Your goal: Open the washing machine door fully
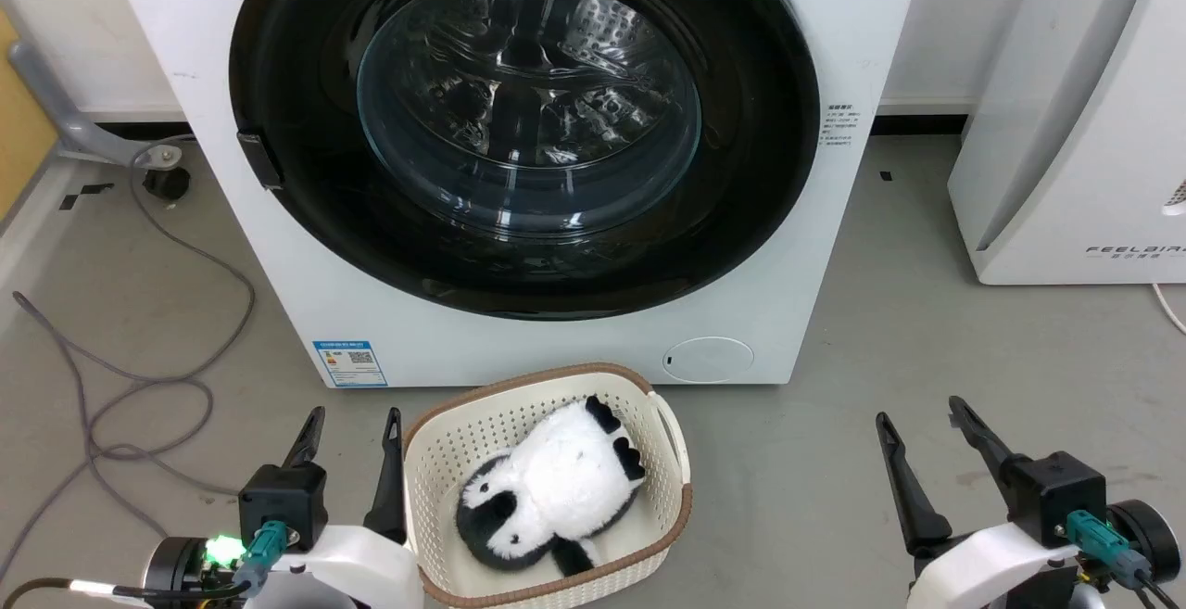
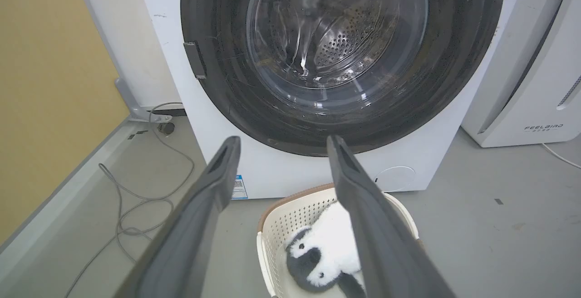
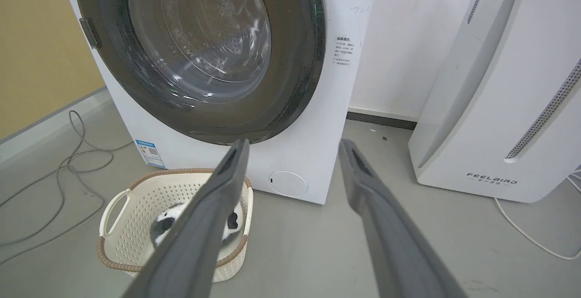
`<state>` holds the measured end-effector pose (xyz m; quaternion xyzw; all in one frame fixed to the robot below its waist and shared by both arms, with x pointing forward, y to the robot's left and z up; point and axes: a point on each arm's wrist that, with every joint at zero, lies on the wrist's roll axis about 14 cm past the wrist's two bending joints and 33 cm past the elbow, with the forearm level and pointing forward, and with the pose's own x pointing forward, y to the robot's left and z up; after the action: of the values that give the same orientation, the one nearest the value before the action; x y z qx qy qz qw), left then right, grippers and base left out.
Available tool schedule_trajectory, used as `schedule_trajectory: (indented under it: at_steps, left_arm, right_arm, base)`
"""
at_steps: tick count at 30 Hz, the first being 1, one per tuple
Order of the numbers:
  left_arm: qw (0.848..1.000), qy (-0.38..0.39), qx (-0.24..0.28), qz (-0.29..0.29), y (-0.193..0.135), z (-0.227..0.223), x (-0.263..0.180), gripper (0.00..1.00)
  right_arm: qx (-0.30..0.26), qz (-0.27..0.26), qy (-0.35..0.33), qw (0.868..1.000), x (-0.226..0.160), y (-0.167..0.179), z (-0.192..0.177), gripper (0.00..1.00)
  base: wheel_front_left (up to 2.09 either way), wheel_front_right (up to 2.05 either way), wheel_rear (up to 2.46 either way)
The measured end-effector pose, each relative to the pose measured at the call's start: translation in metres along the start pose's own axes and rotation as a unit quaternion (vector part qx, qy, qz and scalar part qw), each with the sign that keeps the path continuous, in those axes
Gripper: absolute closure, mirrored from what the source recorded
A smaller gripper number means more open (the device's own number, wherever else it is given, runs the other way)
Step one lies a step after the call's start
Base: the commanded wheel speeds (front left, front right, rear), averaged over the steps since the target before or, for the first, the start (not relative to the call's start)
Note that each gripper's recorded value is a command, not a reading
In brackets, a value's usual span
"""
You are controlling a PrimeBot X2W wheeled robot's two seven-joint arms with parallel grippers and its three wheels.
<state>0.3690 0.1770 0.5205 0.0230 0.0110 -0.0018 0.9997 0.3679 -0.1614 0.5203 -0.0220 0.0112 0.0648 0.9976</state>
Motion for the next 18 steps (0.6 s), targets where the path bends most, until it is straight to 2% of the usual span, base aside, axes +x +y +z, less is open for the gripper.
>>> schedule_trajectory:
  at_steps: [18]
  left_arm:
    - [1.000, -0.011, 0.000, -0.006, -0.0059, 0.0005, 0.0005, 0.00]
  right_arm:
    - [0.013, 0.003, -0.011, 1.000, 0.0008, -0.0011, 0.0000, 0.00]
  base:
    - [0.00, 0.00, 0.00]
